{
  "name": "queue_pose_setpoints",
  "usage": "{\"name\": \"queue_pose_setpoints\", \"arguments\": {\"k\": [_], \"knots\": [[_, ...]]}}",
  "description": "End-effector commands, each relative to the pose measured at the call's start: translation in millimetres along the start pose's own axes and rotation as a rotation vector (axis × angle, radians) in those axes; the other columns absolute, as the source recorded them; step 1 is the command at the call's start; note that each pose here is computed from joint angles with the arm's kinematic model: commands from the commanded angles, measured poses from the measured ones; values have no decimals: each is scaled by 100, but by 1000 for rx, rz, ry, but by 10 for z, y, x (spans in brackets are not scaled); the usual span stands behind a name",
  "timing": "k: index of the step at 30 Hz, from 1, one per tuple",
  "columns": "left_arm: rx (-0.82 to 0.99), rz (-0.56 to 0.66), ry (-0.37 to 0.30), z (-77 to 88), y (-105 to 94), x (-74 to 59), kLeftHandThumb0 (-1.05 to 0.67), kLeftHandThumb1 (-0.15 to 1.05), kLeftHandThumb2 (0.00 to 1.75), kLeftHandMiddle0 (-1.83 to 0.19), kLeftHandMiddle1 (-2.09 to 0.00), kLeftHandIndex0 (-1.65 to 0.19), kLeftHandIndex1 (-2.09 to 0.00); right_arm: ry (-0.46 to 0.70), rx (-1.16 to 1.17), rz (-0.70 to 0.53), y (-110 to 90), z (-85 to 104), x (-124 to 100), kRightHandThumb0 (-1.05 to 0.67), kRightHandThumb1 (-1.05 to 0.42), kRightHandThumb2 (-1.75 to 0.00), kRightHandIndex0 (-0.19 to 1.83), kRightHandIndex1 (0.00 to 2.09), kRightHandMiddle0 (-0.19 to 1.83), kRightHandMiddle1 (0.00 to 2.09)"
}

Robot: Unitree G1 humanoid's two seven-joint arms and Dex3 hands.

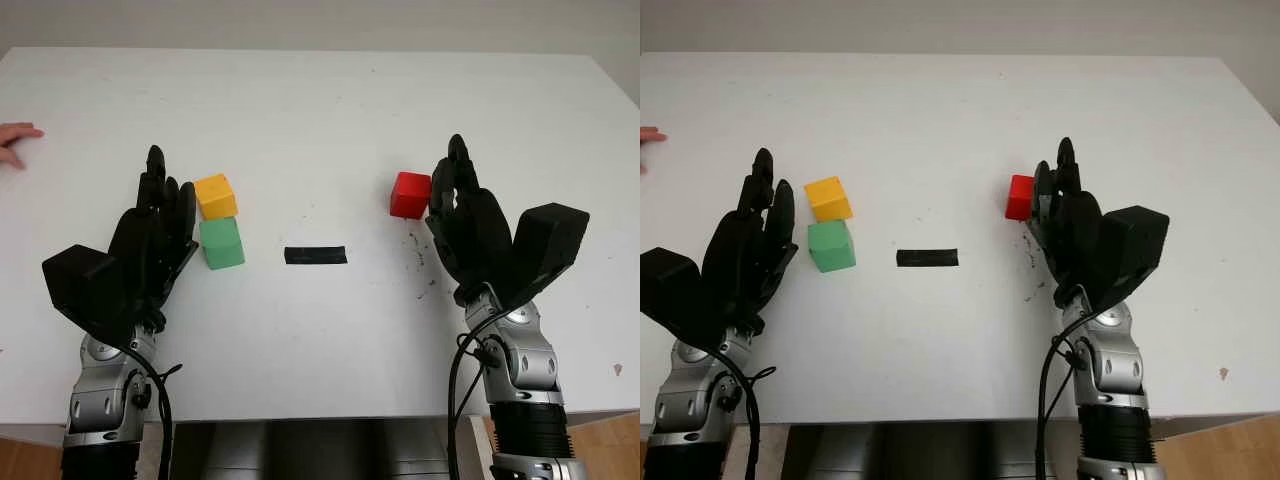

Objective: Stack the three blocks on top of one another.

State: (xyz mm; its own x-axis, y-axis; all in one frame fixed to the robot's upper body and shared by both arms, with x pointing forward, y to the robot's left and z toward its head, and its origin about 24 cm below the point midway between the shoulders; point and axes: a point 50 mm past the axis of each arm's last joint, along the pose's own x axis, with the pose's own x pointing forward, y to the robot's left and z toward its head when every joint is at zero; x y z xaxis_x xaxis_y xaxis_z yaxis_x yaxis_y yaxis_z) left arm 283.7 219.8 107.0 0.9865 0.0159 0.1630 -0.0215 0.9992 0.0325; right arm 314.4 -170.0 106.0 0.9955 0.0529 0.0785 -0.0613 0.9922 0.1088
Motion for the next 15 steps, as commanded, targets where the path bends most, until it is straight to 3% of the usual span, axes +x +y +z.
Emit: {"name": "queue_pose_setpoints", "arguments": {"k": [1, 9, 12, 15], "knots": [[8, 1, -6, 7, 19, -35, -76, 105, 55, 19, -2, 19, -2, -18, 4, -5, 0, 19, -14, -72, -105, -67, -19, 0, -19, 0], [2, -3, -5, 7, 7, 26, -77, 105, 55, 19, -2, 19, -2, -27, -16, -1, -19, 37, 19, -72, -105, -66, -19, 0, -19, 0], [0, 1, -8, 10, -8, 40, -77, 105, 55, 19, -1, 19, -1, -117, -38, -37, -53, 149, 14, -71, -105, -61, -19, 0, -19, 0], [3, -3, -10, 15, -6, 34, -77, 105, 55, 19, -1, 19, -2, -223, -65, -77, -81, 370, 22, -67, -105, -41, -9, 6, -8, 6]]}}
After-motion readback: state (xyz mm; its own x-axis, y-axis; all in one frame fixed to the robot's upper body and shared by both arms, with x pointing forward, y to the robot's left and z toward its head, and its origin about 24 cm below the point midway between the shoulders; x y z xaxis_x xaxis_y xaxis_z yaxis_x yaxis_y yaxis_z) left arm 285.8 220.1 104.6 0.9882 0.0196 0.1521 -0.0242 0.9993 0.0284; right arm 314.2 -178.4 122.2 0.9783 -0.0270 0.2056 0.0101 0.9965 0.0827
